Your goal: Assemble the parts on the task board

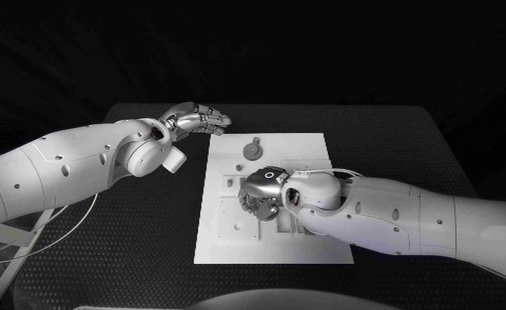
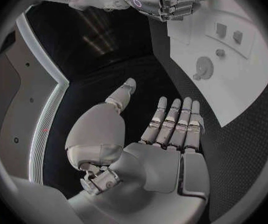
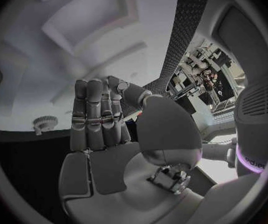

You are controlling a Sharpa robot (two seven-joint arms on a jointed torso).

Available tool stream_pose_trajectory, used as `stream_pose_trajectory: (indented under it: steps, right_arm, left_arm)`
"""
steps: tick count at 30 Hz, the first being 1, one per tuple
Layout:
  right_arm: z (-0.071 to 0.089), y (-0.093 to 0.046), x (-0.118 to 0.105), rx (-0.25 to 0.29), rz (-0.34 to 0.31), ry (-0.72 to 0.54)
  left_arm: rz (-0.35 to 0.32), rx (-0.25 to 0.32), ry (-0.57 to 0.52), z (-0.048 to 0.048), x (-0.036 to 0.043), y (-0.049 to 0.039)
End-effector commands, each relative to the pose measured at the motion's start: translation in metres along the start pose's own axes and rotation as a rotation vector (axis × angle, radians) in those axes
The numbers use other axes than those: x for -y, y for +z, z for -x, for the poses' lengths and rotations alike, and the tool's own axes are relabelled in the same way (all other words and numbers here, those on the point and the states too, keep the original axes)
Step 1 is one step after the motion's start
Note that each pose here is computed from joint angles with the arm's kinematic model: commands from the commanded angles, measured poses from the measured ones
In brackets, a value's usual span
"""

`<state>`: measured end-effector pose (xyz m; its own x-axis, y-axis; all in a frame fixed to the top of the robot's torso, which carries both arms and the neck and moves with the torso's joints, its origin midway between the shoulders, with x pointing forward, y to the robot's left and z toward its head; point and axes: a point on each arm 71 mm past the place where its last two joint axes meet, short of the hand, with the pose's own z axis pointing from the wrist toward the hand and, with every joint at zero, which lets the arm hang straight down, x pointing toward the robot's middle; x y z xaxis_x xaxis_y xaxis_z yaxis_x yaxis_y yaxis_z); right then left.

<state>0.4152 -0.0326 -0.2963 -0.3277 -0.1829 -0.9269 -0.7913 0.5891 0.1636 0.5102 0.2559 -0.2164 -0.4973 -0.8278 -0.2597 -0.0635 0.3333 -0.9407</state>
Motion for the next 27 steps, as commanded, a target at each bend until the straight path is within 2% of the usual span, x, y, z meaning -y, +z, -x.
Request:
stream_pose_trajectory:
  steps: [1,4,12,23,27]
  right_arm:
    - [-0.0028,0.0011,-0.0013,-0.036,0.000,-0.017]
    - [-0.0053,0.0017,-0.0016,-0.061,0.003,-0.007]
    - [-0.0058,0.0047,-0.0015,-0.054,-0.001,-0.003]
    - [-0.0087,0.0055,0.0012,-0.083,-0.016,-0.003]
    - [-0.0082,0.0049,0.0030,-0.074,-0.025,0.005]
  left_arm:
    - [-0.012,-0.013,-0.005,-0.0021,0.0019,0.0006]
    - [-0.012,-0.014,-0.005,-0.0020,0.0018,0.0007]
    - [-0.010,-0.016,-0.023,-0.0020,0.0016,0.0009]
    - [-0.006,-0.022,-0.025,-0.0024,0.0014,0.0005]
    - [-0.004,-0.027,-0.025,-0.0030,0.0014,0.0003]
